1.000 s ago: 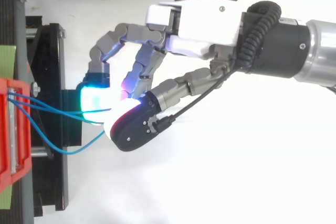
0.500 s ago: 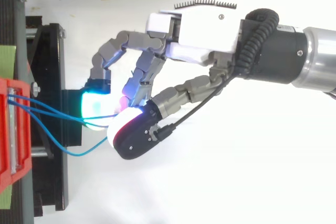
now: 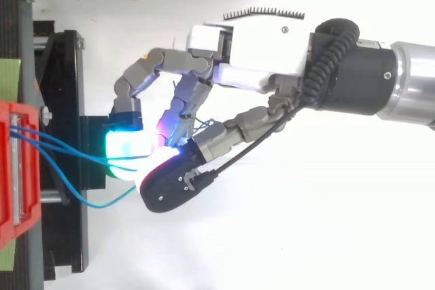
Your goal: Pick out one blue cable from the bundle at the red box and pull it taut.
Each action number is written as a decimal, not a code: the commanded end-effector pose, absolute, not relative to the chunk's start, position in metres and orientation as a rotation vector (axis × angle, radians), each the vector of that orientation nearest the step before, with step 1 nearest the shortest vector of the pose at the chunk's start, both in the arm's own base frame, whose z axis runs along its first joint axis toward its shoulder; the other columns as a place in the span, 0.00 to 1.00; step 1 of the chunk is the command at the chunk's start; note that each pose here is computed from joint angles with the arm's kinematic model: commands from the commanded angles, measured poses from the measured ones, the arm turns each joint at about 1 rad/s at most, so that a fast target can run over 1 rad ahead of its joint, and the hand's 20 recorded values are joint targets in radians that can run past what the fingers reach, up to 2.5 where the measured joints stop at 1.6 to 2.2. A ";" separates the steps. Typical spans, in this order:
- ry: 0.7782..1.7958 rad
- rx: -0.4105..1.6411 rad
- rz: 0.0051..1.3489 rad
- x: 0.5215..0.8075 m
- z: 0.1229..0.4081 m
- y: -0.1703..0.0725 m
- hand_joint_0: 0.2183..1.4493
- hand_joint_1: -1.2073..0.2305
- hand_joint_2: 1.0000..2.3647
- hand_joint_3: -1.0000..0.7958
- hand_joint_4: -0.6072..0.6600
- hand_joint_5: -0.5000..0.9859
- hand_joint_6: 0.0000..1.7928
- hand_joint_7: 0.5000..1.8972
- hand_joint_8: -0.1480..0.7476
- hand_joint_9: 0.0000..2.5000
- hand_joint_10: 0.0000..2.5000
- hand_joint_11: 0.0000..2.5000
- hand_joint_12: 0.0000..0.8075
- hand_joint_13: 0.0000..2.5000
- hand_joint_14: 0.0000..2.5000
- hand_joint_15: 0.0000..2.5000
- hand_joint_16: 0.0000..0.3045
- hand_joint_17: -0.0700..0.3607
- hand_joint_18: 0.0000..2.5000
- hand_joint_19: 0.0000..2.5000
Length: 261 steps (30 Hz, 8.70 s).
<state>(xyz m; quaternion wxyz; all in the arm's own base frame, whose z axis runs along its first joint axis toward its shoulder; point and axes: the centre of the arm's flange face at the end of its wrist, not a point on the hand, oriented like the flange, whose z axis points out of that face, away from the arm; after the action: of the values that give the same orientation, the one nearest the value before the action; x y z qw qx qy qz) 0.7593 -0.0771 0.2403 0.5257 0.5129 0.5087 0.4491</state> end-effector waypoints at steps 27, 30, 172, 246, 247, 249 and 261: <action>1.191 1.213 1.088 0.762 0.243 -0.078 0.43 0.17 0.00 0.28 0.33 0.26 0.53 0.43 0.46 0.51 0.01 0.31 0.44 0.47 0.01 0.25 0.14 0.39 0.40 0.23; 1.193 1.214 1.089 0.762 0.242 -0.078 0.45 0.17 0.00 0.28 0.31 0.25 0.53 0.44 0.43 0.49 0.01 0.30 0.43 0.47 0.01 0.25 0.14 0.39 0.40 0.22; 1.201 1.247 1.113 0.760 0.241 -0.072 0.40 0.25 0.01 0.39 0.39 0.23 0.53 0.30 0.45 0.46 0.01 0.29 0.44 0.46 0.01 0.26 0.16 0.42 0.39 0.26; 1.194 1.259 1.128 0.760 0.241 -0.071 0.34 0.32 0.01 0.39 0.40 0.25 0.51 0.31 0.44 0.49 0.01 0.32 0.46 0.44 0.01 0.24 0.16 0.42 0.39 0.26; 1.194 1.259 1.128 0.760 0.241 -0.071 0.33 0.31 0.01 0.41 0.37 0.25 0.51 0.32 0.43 0.50 0.01 0.32 0.46 0.44 0.01 0.24 0.16 0.42 0.39 0.26; 1.195 1.258 1.127 0.760 0.241 -0.071 0.32 0.31 0.01 0.44 0.35 0.26 0.51 0.34 0.43 0.51 0.01 0.32 0.45 0.44 0.01 0.24 0.16 0.41 0.40 0.26; 1.188 1.263 1.136 0.761 0.241 -0.070 0.27 0.43 0.00 0.28 0.50 0.26 0.47 0.31 0.48 0.49 0.01 0.30 0.49 0.44 0.01 0.24 0.18 0.44 0.39 0.27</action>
<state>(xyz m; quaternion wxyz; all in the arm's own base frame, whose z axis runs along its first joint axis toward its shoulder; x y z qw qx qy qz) 0.7607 -0.0698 0.2417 0.5097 0.5241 0.4934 0.4713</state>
